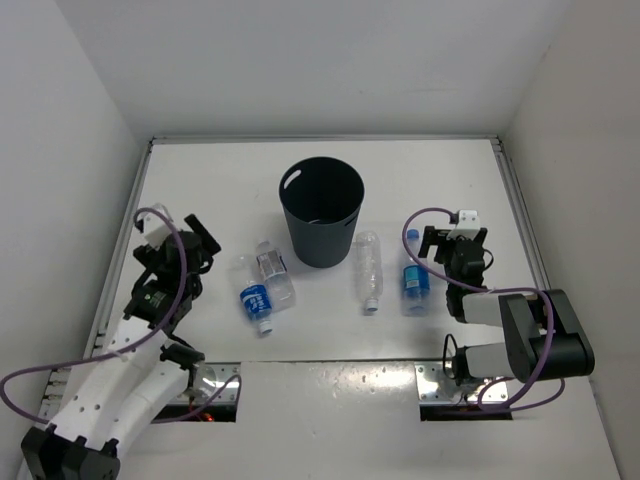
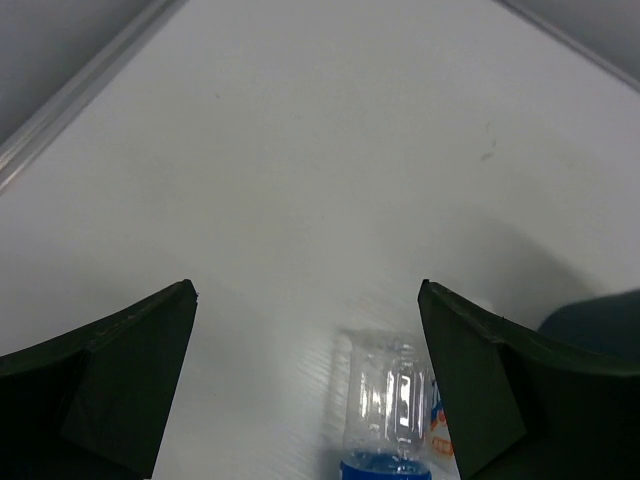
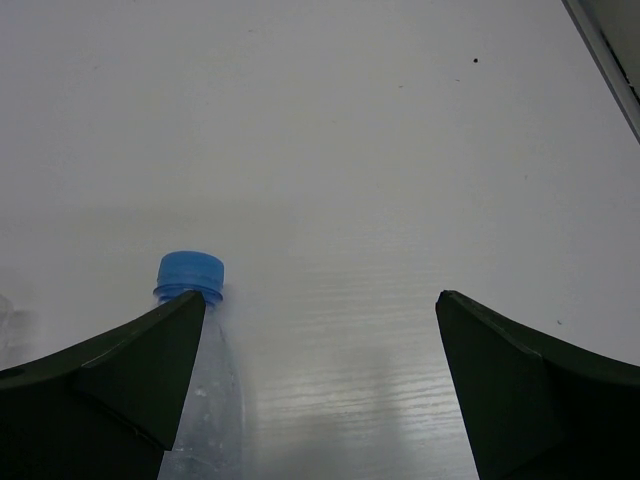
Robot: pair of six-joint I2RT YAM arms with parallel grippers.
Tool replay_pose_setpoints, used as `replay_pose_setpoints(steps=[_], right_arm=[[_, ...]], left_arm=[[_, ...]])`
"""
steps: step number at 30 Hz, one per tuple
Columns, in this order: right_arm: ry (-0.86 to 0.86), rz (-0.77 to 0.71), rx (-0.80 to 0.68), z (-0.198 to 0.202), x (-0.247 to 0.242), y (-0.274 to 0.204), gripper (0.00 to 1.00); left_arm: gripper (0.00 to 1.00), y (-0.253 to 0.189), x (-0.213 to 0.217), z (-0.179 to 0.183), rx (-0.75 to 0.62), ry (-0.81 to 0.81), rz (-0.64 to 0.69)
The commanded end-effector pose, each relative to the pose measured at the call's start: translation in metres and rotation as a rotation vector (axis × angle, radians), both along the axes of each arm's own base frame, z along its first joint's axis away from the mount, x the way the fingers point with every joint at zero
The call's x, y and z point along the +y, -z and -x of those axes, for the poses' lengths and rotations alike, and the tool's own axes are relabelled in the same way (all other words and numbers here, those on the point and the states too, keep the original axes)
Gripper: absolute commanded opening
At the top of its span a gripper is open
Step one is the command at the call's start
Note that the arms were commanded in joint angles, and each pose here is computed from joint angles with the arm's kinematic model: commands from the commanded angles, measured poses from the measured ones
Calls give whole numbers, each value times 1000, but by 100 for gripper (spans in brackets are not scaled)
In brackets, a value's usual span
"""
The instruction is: Put the plastic bottles in the bin
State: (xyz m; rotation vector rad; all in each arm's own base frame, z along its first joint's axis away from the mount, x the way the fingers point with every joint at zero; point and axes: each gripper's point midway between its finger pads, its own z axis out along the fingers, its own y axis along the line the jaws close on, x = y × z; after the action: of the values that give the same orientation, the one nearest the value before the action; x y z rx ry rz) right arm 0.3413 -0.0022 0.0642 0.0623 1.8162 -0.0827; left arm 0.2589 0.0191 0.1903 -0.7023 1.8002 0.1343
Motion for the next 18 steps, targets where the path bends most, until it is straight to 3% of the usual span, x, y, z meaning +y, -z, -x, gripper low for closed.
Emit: replay_pose_setpoints(steps=[1,12,18], right_arm=[[4,-6,-84,-12,3,-23,100],[22,0,-84,-12,1,-23,100],[23,0,-93,-12,3,-25,100]], left_arm=[[100,-10,-34,-19,4,208,-5],[100,0,-99,-21,20,503,193],[100,47,-117,-17,182,546,283]])
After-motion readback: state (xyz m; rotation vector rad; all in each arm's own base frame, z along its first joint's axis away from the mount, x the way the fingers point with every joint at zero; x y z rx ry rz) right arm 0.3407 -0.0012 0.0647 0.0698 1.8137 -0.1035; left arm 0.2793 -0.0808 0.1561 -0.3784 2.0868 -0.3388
